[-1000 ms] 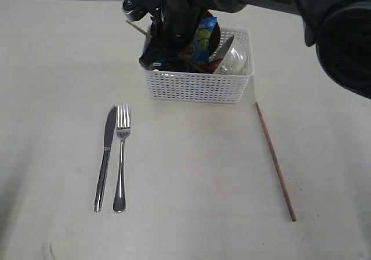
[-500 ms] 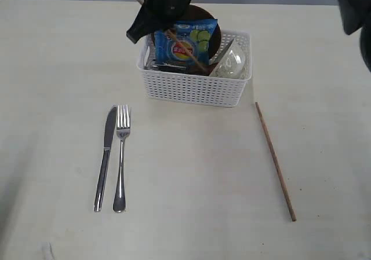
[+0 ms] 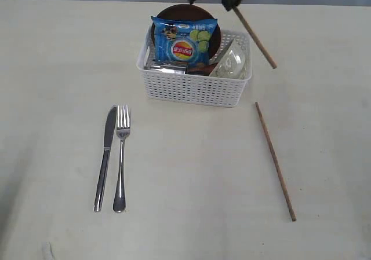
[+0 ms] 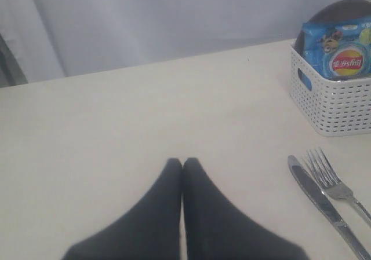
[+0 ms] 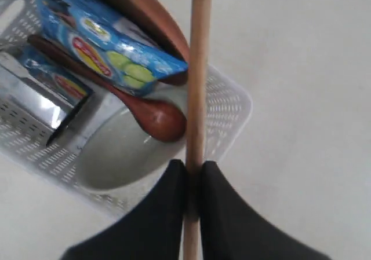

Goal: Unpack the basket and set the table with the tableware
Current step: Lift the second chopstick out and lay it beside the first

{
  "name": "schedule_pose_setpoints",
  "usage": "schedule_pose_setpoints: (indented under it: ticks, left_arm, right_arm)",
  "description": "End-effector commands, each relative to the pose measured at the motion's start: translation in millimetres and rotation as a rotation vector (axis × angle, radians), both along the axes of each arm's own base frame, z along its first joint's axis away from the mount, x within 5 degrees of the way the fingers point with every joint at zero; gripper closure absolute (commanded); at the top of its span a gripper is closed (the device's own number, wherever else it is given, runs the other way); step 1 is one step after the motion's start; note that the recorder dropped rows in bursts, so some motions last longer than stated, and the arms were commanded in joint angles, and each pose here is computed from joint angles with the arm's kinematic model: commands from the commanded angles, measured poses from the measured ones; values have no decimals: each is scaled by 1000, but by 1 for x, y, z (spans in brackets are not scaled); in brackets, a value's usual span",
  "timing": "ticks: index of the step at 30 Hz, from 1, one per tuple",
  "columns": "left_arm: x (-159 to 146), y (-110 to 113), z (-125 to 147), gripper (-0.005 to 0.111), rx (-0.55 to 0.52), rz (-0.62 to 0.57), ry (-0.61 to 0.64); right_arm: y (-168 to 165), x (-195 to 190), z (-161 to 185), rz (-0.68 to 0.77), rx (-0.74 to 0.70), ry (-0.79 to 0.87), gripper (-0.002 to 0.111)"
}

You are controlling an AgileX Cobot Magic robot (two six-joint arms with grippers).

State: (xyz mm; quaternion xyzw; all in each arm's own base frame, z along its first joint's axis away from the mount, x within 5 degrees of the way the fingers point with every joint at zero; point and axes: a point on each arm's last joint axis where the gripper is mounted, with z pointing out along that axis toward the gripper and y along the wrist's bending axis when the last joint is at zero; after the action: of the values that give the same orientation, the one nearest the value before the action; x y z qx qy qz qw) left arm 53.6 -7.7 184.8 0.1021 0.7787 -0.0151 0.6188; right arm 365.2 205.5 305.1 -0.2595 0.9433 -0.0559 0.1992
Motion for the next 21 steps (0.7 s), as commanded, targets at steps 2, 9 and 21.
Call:
schedule_pose_setpoints:
  ticks: [2,9,21]
  left_arm:
    - [0,0,-1,107,-9,2,0]
    - [0,0,-1,107,-9,2,0]
    - [0,0,-1,107,-9,2,0]
  right_arm:
    - [-65,-19,-22,-222,95,210,109]
    - [-104,-87,-112,-284,55,427,109]
    - [-100,-95,-172,-269,105,475,109]
